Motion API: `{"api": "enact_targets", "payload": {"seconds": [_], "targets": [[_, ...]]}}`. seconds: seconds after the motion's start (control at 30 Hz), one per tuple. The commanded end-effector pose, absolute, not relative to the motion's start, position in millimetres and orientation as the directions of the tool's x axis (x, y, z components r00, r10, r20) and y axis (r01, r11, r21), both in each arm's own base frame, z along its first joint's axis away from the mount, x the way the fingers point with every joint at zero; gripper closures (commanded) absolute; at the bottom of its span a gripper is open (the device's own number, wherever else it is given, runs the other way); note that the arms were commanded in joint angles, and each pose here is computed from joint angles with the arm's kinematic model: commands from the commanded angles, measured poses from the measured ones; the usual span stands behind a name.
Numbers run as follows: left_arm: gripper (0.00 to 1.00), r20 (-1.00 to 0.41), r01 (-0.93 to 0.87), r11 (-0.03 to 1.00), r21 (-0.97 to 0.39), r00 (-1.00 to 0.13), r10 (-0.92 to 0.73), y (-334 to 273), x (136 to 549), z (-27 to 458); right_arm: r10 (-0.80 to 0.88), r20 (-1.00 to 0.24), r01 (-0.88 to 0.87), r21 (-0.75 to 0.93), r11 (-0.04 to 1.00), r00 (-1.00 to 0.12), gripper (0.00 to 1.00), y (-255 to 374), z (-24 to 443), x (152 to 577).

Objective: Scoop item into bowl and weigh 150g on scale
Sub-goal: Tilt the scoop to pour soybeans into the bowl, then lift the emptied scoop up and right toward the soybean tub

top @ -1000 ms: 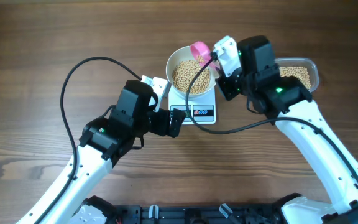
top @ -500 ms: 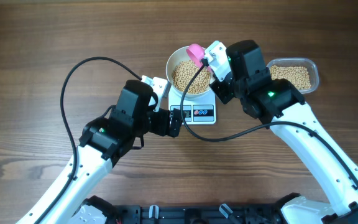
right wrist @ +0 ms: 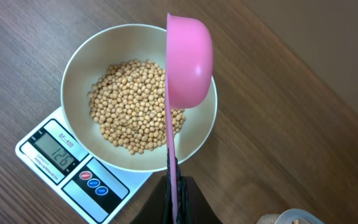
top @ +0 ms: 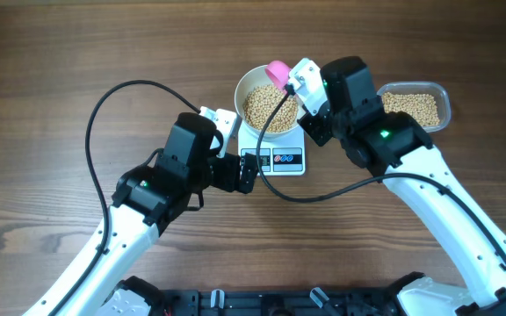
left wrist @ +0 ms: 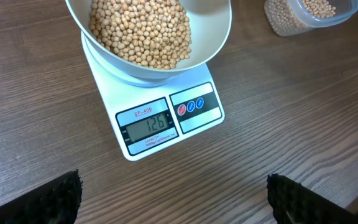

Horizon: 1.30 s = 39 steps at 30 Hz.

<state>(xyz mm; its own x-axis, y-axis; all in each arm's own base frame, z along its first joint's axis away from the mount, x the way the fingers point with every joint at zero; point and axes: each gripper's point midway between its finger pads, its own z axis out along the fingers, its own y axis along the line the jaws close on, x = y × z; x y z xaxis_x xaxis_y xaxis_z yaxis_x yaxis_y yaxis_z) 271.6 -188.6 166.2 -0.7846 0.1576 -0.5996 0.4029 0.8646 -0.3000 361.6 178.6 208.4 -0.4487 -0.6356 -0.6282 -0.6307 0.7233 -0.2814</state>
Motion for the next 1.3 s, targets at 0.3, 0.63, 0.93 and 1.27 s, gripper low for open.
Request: {"api": "enact_targets", "payload": {"seconds": [0.3, 0.63, 0.93, 1.27], "targets": [[0.00, -0.604, 0.418, 0.863, -0.284, -0.777, 0.178, -189, 271, 165, -0.366, -0.619, -0.452, -0.019, 0.892, -0.695, 0.96, 164, 202, 342], [0.00, -0.604, 0.418, 0.863, -0.284, -0.777, 0.178, -189, 271, 165, -0.020, -0.760, -0.354, 0.278, 0.893, -0.649, 0.96, 131, 273, 358], [0.00, -0.604, 0.418, 0.863, -0.284, -0.777, 0.178, -189, 271, 165, 0.103, -0.805, -0.141, 0.226, 0.964, -0.584, 0.96, 27, 294, 366], [0.00, -0.604, 0.418, 0.863, -0.284, -0.777, 0.178, -189, 271, 165, -0.021, -0.603, -0.007, -0.026, 1.000, -0.797, 0.96, -61, 220, 337]]}}
